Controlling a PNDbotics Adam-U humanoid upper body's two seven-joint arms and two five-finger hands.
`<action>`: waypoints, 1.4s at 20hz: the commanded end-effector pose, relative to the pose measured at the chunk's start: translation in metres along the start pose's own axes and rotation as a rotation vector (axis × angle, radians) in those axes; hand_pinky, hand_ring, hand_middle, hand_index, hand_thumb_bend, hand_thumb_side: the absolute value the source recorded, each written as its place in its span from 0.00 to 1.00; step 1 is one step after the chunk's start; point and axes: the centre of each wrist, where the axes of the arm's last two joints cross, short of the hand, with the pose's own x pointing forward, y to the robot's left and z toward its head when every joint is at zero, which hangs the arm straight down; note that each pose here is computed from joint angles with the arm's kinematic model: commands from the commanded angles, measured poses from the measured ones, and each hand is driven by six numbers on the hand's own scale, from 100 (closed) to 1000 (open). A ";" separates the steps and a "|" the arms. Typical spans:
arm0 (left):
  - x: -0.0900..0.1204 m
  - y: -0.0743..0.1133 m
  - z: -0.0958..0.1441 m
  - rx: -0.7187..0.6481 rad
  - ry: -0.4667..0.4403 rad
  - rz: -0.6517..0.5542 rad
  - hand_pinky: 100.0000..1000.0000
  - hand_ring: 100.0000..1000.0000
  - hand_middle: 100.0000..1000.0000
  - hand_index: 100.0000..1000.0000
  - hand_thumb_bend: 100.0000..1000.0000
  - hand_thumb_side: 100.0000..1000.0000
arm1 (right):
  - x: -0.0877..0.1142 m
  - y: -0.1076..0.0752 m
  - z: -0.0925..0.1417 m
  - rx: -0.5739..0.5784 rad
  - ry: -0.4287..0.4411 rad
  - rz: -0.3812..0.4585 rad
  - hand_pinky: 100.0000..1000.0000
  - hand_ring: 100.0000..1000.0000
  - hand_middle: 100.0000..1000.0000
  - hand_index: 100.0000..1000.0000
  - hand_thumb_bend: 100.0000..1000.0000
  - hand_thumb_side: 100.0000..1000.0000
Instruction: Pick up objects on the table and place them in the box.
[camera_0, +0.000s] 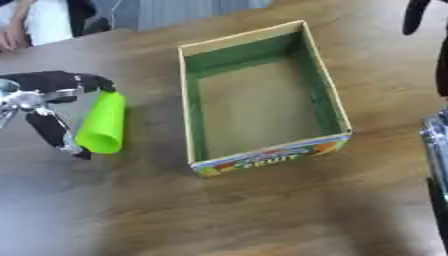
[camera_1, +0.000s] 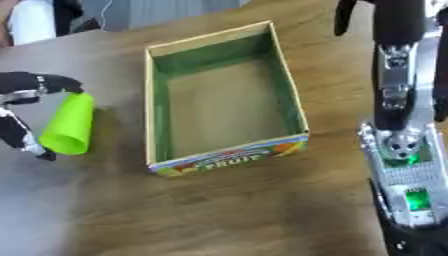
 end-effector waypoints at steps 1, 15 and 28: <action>-0.007 0.007 0.004 -0.025 0.022 -0.024 1.00 1.00 1.00 1.00 1.00 0.26 | 0.004 -0.003 -0.007 0.004 -0.033 -0.001 0.10 0.70 0.67 0.86 0.31 1.00; 0.003 -0.006 -0.009 0.008 0.004 -0.031 0.75 0.78 0.86 0.96 0.84 0.29 | 0.004 -0.003 -0.008 0.001 -0.038 -0.011 0.10 0.70 0.67 0.86 0.31 1.00; 0.015 0.000 -0.008 0.381 0.037 -0.048 0.00 0.14 0.18 0.28 0.18 0.00 | 0.004 -0.003 -0.008 0.003 -0.032 -0.011 0.10 0.70 0.67 0.86 0.31 1.00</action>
